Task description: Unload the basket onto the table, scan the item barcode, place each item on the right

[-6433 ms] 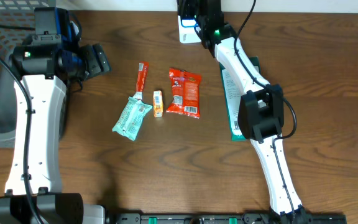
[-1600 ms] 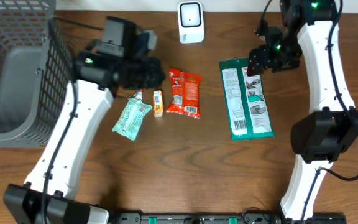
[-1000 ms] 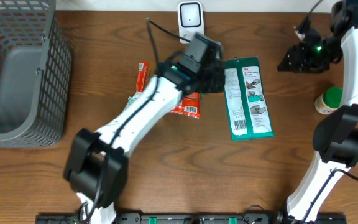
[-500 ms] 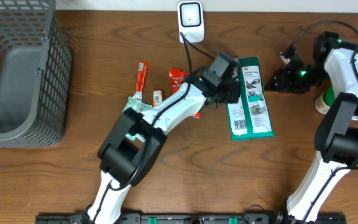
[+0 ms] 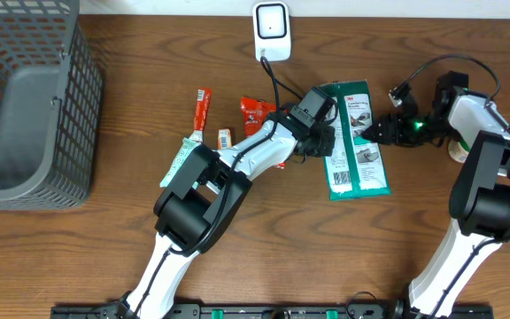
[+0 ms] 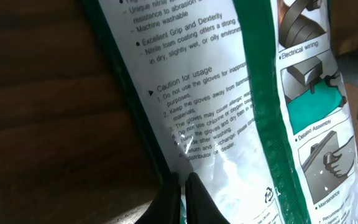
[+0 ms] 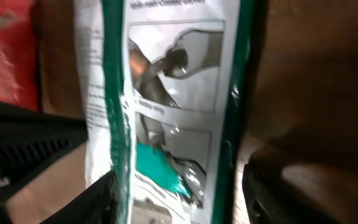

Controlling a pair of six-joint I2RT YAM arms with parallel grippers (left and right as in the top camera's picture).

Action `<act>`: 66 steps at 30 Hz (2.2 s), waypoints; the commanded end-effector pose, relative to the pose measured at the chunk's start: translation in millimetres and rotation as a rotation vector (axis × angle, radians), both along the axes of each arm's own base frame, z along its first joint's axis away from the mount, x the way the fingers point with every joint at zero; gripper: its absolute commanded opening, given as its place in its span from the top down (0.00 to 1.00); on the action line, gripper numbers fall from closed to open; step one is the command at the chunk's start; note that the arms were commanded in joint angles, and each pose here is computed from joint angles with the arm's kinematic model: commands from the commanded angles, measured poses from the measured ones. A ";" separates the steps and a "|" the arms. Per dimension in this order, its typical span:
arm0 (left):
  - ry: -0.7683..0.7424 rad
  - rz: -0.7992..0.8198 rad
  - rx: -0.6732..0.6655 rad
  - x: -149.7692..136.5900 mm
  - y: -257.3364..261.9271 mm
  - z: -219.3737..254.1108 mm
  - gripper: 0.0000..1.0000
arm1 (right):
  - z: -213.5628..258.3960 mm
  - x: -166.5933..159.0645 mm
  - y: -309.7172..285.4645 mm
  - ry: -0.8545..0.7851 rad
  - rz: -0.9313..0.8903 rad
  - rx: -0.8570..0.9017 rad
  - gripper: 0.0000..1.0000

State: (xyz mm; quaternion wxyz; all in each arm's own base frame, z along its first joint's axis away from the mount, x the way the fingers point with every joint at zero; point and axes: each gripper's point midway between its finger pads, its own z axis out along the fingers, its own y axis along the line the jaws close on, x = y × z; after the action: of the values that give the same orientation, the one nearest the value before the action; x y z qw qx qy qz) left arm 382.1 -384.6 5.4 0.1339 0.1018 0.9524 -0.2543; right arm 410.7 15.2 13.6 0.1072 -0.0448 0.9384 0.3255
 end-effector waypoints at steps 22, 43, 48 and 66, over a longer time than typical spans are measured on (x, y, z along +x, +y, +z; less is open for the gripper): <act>0.022 -0.005 0.087 -4.2 18.1 -19.4 0.93 | -21.0 -38.8 55.3 0.086 0.038 0.159 0.99; -0.301 0.448 0.178 -2.9 239.2 258.4 0.90 | 154.7 -15.6 49.9 -0.377 0.031 0.038 0.99; -0.251 0.581 0.239 -14.7 308.3 264.1 0.89 | 200.9 -17.4 58.0 -0.478 0.032 -0.093 0.99; -0.252 0.719 0.385 -6.3 414.6 259.0 0.39 | 319.6 -11.6 180.1 -0.713 0.375 -0.532 0.99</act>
State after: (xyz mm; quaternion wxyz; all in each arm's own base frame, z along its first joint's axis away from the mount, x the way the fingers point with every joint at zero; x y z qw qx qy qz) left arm 375.2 11.7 265.0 0.3051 -0.1730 0.9363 -0.0190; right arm 377.6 188.3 329.3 0.3424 -0.3212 0.8753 0.1159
